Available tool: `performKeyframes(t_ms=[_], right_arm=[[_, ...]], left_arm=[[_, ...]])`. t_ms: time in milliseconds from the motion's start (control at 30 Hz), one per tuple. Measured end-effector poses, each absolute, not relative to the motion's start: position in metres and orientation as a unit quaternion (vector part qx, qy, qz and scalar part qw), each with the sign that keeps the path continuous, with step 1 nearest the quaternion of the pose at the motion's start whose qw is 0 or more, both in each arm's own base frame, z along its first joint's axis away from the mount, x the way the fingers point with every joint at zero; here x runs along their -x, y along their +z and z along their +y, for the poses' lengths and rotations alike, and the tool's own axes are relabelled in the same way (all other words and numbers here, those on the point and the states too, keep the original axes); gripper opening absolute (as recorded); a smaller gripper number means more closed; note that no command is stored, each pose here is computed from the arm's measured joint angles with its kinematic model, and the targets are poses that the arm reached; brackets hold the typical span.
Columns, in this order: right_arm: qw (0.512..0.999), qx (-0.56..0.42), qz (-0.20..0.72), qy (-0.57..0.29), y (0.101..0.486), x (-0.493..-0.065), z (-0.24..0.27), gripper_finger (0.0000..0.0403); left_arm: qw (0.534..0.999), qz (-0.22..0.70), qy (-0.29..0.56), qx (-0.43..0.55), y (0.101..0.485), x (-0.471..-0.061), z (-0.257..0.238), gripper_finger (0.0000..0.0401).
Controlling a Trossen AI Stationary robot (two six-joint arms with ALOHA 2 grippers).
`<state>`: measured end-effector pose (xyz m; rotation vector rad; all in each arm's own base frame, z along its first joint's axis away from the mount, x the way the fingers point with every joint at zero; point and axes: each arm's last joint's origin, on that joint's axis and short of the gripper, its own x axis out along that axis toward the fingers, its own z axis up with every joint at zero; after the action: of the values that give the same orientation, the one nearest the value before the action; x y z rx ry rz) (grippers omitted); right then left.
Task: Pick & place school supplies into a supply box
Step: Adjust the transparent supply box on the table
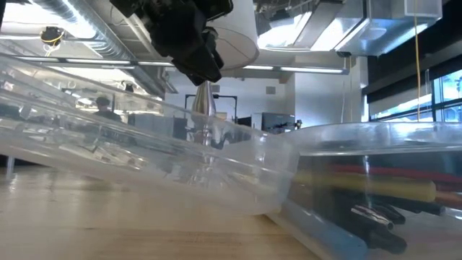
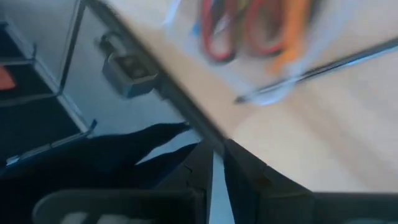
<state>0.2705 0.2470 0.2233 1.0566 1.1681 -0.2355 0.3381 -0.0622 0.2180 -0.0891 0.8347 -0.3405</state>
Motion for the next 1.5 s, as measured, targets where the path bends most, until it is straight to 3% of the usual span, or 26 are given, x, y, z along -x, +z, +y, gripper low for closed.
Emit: performKeyframes(t_ms=[133, 233, 367, 600, 867, 1100, 1300, 1500], right_arm=[[0.699, -0.499, 0.509, -0.062, 0.199, -0.29, 0.273, 0.0042], [0.668, -0.52, 0.53, -0.053, 0.189, -0.295, 0.278, 0.0042], [0.618, -0.56, 0.541, -0.11, 0.185, -0.291, 0.278, 0.0042], [0.556, -0.548, 0.569, -0.258, 0.173, -0.274, 0.266, 0.005], [0.564, -0.542, 0.567, -0.26, 0.172, -0.274, 0.265, 0.0105], [0.586, -0.512, 0.545, -0.312, 0.169, -0.272, 0.253, 0.0158], [0.577, -0.491, 0.559, -0.337, 0.155, -0.278, 0.244, 0.017], [0.593, -0.511, 0.547, -0.295, 0.15, -0.293, 0.246, 0.0171]], left_arm=[[0.9, 0.402, -0.168, 0.035, 0.218, -0.338, -0.062, 0.0023], [0.899, 0.402, -0.171, 0.034, 0.218, -0.338, -0.064, 0.0024], [0.899, 0.4, -0.176, 0.026, 0.218, -0.338, -0.065, 0.0022], [0.899, 0.4, -0.176, 0.025, 0.218, -0.338, -0.065, 0.0021], [0.899, 0.4, -0.176, 0.025, 0.218, -0.338, -0.065, 0.002], [0.899, 0.4, -0.176, 0.025, 0.218, -0.338, -0.065, 0.002], [0.898, 0.403, -0.175, 0.028, 0.218, -0.337, -0.065, 0.0019], [0.894, 0.412, -0.177, 0.028, 0.216, -0.335, -0.067, 0.0018]])
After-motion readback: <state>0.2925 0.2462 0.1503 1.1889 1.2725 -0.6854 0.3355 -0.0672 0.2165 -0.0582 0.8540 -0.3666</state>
